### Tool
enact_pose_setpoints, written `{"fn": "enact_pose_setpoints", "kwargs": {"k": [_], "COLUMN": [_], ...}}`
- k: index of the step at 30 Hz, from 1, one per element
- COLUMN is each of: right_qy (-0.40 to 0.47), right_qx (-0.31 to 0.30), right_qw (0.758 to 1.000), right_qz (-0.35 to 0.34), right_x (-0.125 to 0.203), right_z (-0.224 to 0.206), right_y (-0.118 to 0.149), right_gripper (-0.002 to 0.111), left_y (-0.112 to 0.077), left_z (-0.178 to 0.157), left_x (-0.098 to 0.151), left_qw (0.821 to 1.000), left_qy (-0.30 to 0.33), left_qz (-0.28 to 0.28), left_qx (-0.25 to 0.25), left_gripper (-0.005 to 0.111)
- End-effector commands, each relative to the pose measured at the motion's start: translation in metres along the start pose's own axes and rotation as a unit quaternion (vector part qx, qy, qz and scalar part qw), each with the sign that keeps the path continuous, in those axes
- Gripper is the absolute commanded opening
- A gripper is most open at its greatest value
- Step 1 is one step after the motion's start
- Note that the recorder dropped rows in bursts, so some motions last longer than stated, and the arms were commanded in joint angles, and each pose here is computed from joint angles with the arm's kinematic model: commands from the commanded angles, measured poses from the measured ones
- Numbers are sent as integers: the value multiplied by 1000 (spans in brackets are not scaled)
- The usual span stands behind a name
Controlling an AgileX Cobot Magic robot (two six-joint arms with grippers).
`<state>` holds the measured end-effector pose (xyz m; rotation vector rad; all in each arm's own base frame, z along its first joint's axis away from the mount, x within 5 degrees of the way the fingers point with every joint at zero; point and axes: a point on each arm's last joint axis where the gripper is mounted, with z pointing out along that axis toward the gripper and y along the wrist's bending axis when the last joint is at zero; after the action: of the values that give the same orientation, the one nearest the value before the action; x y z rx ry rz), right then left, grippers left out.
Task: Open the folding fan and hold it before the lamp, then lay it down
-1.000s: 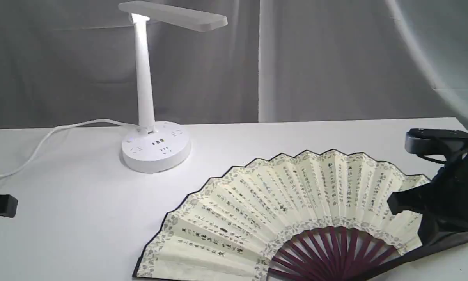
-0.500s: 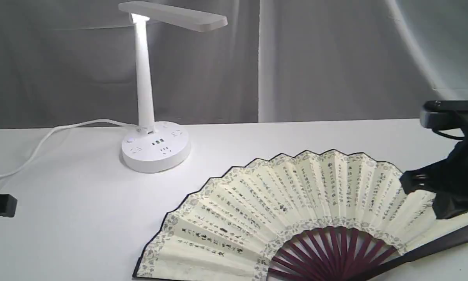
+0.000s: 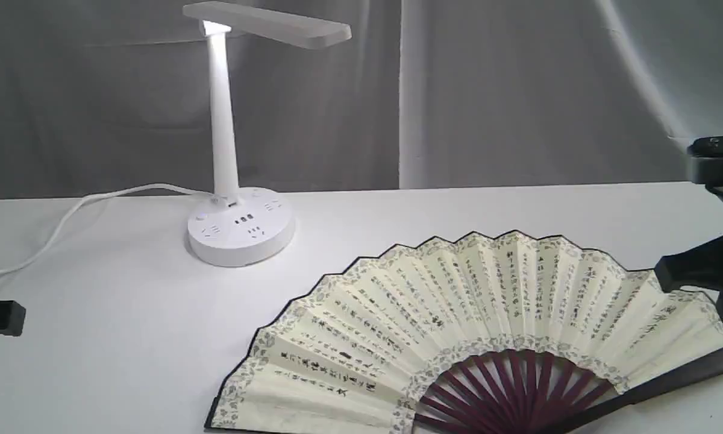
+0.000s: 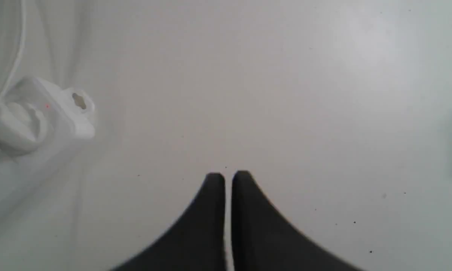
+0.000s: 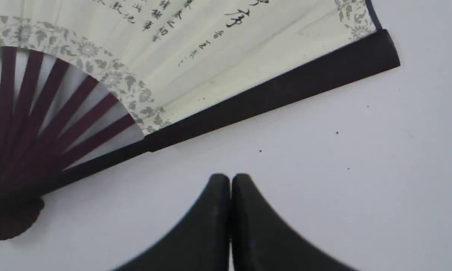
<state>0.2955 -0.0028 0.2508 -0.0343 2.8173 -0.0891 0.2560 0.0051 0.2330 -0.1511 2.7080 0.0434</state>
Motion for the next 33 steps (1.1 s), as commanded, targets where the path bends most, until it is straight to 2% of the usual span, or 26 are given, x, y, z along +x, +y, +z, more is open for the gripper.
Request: {"fn": "enact_pose_setpoints", "kwargs": {"k": [1,9,19,33], "right_qy": [-8,-35,-86,-208], "right_qx": [3,2,-3,-9], "right_qw": [1000,999,996,978], "right_qz": [-2,2,9,21], "right_x": [3,8,20,64], "right_z": [-9,-30,-67,-148], "right_y": [0,-1,-2,-5], "right_gripper": [0,0,0,0], "left_y": [0,1,8,15], "left_z": [-5,-35,-85,-161], "left_x": [-3,-3,11,46], "left_qw": [1000,997,990,958], "left_qy": [-13,-73,-140,-288], "left_qz": [-1,6,11,-1], "left_qx": [1,6,-1,13], "left_gripper": [0,0,0,0]}}
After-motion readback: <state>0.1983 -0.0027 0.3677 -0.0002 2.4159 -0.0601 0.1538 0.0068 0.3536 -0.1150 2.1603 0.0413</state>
